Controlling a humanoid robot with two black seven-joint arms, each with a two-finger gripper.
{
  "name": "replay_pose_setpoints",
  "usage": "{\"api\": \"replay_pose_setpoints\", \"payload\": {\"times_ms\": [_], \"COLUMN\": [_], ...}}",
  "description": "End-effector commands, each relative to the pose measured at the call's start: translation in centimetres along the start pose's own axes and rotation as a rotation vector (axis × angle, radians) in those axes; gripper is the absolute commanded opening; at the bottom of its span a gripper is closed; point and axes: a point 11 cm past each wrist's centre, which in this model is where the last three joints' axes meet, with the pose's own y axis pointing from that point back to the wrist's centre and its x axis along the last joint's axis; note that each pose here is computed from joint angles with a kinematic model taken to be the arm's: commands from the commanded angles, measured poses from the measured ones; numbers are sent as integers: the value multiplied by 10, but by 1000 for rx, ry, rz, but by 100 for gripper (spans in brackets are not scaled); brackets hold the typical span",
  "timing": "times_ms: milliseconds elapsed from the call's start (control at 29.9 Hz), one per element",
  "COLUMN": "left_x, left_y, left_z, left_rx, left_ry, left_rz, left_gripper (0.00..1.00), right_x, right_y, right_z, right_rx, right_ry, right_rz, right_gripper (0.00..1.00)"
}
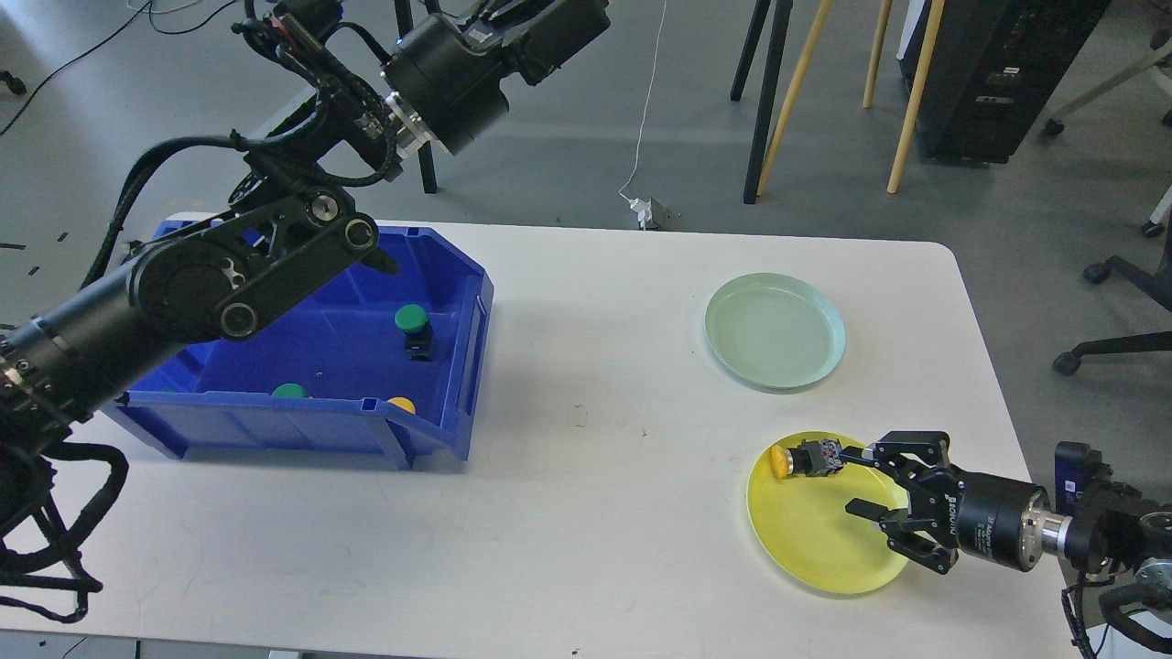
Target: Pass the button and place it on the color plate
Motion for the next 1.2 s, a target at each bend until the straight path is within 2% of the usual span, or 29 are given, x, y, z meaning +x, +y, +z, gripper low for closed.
{"api": "replay_pose_setpoints", "payload": {"times_ms": [0,100,334,468,669,736,970,1037,1171], "left_x": [-5,-9,4,0,2,5,-34,-48,-62], "left_y": [14,45,141,186,225,228,208,202,191], "left_z": [-8,-27,-81,-93,-114,-120,-133,-132,-134], "left_rx": [26,97,386,493,636,657,636,620,596], "left_ry": [1,-40,-109,-103,-132,-172,-214,-201,-213], "left_rz": [-48,-176,-492,-732,-987,-1005,-1074,-1085,-1070], "left_gripper": [97,97,97,97,97,97,97,97,97], "right_x": [21,38,57,58,61,63,80,93,111], "right_y": [17,30,64,71,82,86,135,136,107], "right_z": [-41,-86,-183,-212,-239,-249,-290,-277,-215], "right_rx": [111,235,505,541,584,603,728,685,485], "right_ry": [31,68,137,167,206,219,233,222,167], "right_rz": [67,123,220,260,292,313,405,440,459], "right_gripper": [81,83,85,85,85,85,84,85,85]}}
